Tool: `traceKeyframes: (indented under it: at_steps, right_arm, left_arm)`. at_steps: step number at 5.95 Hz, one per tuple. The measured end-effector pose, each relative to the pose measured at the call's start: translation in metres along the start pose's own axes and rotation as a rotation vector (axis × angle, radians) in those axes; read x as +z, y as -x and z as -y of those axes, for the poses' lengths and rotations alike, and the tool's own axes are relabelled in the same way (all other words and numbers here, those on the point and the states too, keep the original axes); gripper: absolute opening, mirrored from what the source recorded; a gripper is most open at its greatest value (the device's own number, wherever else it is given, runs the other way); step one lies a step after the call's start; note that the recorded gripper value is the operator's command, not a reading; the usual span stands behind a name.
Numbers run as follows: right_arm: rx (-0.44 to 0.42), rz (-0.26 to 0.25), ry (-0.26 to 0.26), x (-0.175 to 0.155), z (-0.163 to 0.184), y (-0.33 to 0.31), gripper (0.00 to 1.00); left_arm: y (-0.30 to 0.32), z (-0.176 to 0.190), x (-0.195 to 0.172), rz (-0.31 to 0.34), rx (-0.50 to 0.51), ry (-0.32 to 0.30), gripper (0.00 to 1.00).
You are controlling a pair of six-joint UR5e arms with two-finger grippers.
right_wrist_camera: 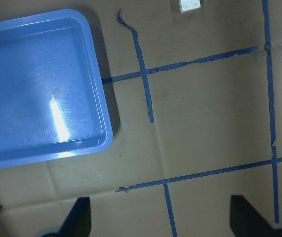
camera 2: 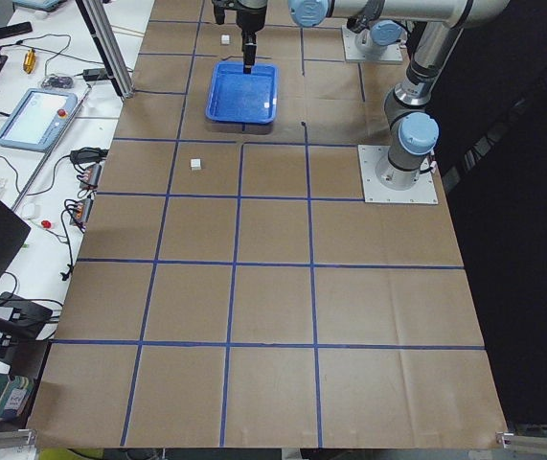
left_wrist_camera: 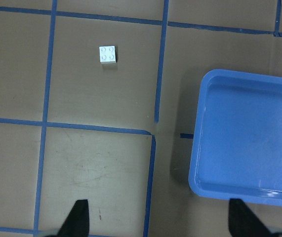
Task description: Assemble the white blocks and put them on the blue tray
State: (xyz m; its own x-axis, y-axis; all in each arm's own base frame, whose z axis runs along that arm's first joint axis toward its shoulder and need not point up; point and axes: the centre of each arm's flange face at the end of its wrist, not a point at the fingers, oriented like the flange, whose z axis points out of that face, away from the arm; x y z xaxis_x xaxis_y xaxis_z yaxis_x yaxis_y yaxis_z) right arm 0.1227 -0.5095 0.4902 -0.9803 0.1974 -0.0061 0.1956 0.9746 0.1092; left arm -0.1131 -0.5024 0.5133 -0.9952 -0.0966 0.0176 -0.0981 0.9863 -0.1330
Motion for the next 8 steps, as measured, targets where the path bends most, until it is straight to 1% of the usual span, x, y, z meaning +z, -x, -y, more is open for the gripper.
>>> traceKeyframes:
  at_steps: [5,7,8]
  right_arm:
    - [0.0,0.0,0.0,0.0,0.0,0.0,1.0]
    - [0.0,-0.001,0.0,0.0,0.0,0.0,1.0]
    - [0.0,-0.001,0.0,0.0,0.0,0.0,1.0]
  left_arm:
    - [0.002,0.0,0.0,0.002,0.0,0.0,1.0]
    - [0.009,0.007,0.005,0.002,0.032,0.001,0.99]
    - [0.021,0.019,0.016,0.005,0.077,0.003,0.99]
